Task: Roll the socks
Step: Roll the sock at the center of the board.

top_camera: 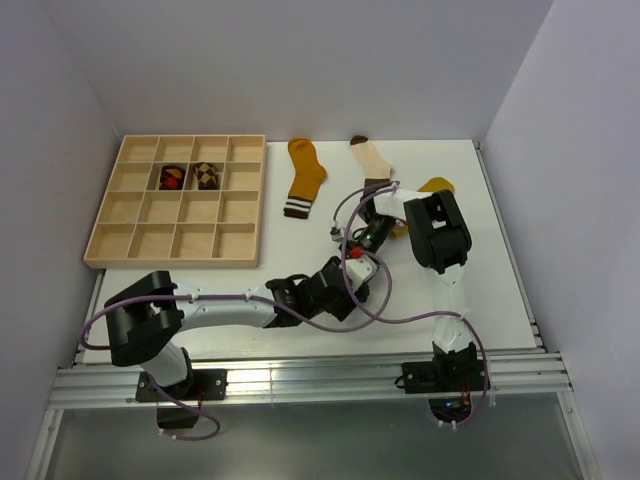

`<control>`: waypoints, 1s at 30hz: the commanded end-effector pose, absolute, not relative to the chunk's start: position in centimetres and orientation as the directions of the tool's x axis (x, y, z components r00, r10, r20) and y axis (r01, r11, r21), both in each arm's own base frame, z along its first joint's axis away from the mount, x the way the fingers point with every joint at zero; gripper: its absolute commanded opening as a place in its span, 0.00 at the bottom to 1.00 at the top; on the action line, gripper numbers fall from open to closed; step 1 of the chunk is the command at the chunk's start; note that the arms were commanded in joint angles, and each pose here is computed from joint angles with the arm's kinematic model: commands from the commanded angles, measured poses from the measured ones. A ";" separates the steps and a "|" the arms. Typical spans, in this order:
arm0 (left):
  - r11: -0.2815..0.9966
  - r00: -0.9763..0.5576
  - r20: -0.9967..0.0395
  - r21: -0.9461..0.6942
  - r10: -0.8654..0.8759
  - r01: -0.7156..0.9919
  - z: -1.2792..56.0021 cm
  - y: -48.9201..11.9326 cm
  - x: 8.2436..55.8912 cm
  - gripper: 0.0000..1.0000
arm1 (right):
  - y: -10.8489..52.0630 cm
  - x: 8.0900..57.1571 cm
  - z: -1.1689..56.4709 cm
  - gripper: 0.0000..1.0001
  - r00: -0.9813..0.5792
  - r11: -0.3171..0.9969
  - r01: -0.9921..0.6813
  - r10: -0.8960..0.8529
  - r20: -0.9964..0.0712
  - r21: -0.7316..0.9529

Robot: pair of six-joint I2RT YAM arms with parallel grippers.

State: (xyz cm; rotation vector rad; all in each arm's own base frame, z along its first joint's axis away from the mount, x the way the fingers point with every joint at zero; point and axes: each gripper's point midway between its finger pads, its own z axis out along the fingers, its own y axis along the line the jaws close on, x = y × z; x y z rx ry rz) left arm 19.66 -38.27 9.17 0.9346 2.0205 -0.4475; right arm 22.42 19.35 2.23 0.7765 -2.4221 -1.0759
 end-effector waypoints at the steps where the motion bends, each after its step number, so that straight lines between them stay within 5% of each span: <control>1: 0.553 -0.150 -0.829 0.213 0.539 0.806 10.3 -40.1 19.0 0.67 | 16.6 24.3 -1.6 0.21 -0.725 0.601 -0.467 -0.681 0.109 0.649; 15: 0.372 0.227 -0.778 0.507 0.586 0.777 9.8 -39.9 20.5 0.66 | 16.5 24.3 -1.4 0.22 -0.714 0.602 -0.458 -0.687 0.132 0.654; 30: 0.239 0.294 -0.749 0.513 0.593 0.824 7.0 -40.6 19.9 0.68 | 16.6 23.6 -1.4 0.23 -0.710 0.593 -0.420 -0.686 0.159 0.687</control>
